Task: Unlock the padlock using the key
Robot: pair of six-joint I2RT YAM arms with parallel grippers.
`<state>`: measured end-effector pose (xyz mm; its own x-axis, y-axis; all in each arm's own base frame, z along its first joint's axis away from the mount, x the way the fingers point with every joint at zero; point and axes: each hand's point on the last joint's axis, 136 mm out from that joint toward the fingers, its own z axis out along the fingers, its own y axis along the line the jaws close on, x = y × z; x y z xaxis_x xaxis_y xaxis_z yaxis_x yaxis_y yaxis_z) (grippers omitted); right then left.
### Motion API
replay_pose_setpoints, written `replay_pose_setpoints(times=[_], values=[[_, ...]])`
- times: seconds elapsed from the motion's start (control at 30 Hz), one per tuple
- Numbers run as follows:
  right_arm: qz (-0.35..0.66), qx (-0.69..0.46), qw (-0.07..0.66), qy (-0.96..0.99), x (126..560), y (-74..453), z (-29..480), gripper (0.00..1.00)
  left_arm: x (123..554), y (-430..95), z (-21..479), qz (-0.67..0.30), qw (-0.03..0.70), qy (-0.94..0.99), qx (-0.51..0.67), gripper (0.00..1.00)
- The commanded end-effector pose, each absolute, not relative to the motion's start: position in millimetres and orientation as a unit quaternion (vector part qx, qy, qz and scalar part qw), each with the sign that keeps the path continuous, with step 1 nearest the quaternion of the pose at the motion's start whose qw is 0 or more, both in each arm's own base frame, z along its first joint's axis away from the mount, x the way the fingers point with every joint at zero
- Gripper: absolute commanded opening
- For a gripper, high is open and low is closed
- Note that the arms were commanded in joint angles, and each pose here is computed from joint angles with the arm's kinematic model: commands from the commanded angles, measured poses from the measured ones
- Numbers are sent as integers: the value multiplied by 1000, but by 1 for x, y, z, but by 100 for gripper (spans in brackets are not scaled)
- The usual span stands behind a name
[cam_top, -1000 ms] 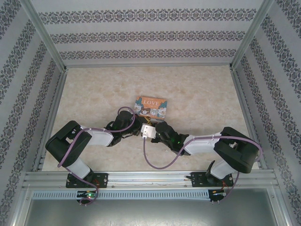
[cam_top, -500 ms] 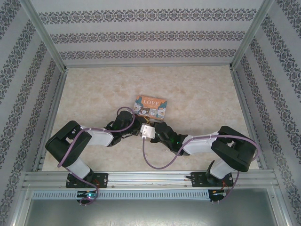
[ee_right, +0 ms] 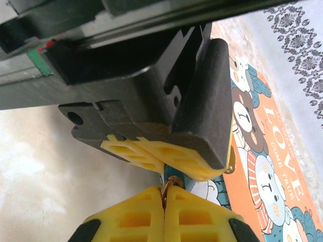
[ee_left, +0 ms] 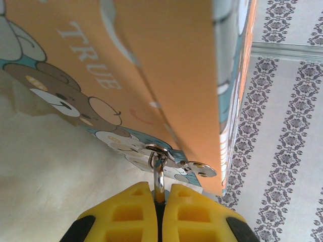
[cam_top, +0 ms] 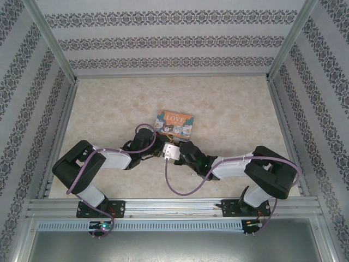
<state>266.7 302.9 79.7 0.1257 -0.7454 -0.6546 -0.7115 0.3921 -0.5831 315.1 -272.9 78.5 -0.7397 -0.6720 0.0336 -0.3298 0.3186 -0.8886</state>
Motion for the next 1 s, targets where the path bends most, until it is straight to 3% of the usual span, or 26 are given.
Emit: replay_pose_setpoints(times=[0.0,0.97], values=[[6,-496,545,676,282,305,106,0,313,-286,104,-525,173,780,-293,0],[219,-198,579,760,297,303,120,0,313,-289,99,-527,166,780,-294,0]])
